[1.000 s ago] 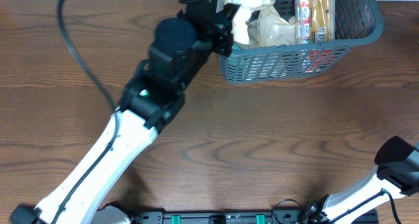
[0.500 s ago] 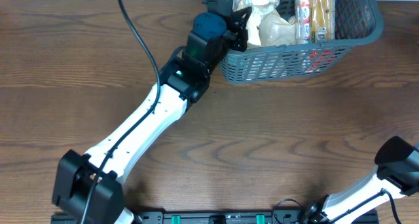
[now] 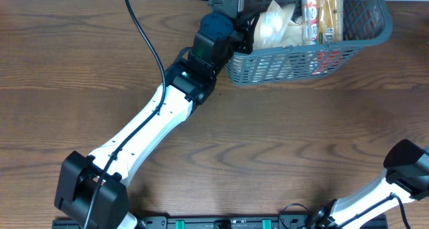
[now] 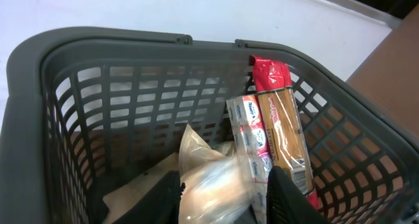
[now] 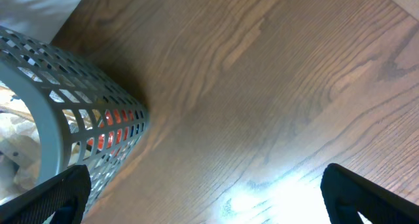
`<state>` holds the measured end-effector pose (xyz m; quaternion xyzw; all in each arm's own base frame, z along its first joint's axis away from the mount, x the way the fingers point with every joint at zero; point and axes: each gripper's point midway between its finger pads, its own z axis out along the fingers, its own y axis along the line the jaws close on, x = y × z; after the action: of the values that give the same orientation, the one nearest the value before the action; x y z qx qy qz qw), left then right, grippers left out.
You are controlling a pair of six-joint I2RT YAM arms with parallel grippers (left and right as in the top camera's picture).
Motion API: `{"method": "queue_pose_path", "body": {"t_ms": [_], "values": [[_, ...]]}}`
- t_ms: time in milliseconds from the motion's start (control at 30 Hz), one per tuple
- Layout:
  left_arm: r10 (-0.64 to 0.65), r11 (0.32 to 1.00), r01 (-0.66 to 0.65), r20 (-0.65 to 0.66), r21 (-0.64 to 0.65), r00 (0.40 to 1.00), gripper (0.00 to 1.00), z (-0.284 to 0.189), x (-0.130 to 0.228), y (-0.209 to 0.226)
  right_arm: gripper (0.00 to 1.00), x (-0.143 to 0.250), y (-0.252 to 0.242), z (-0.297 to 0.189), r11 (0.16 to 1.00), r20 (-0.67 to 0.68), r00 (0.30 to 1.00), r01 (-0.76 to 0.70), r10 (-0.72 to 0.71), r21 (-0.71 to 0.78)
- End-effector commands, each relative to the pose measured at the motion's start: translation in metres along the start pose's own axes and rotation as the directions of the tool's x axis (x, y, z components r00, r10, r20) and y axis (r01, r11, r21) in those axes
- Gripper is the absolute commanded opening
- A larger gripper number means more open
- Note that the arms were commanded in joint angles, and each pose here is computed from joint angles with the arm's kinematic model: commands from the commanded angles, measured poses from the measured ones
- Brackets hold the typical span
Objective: Pack container
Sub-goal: 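Open the left gripper to release the wrapper into the basket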
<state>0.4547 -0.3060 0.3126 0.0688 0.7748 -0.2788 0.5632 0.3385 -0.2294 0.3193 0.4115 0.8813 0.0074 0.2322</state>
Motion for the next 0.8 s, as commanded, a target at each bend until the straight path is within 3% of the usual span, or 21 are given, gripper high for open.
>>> {"method": "queue_pose_path", "body": {"t_ms": [0, 233, 400, 567, 767], "values": [[-0.005, 1.000, 0.005, 0.047, 0.015, 0.999, 0.33, -0.006, -0.022, -0.008, 0.99, 0.002, 0.003, 0.004, 1.000, -0.015, 1.000, 0.017, -0.018, -0.008], [0.043, 0.999, -0.044, 0.060, 0.015, 0.997, 0.37, -0.009, -0.027, -0.009, 0.99, 0.004, 0.010, 0.003, 0.999, -0.025, 1.000, 0.019, -0.020, -0.049], [0.161, 0.987, -0.161, 0.135, -0.014, 0.978, 0.45, -0.035, -0.060, -0.014, 0.99, 0.009, 0.028, 0.001, 0.983, -0.038, 0.994, 0.092, -0.099, -0.158], [0.271, 0.956, -0.242, 0.190, -0.165, 0.944, 0.51, -0.095, -0.105, -0.002, 0.99, 0.008, 0.029, -0.002, 0.980, -0.027, 0.993, 0.113, -0.119, -0.164], [0.313, 0.893, -0.228, 0.172, -0.388, 0.934, 0.52, -0.193, -0.135, 0.032, 0.99, 0.010, 0.032, -0.031, 0.971, 0.048, 0.986, 0.163, -0.157, -0.173]]}}
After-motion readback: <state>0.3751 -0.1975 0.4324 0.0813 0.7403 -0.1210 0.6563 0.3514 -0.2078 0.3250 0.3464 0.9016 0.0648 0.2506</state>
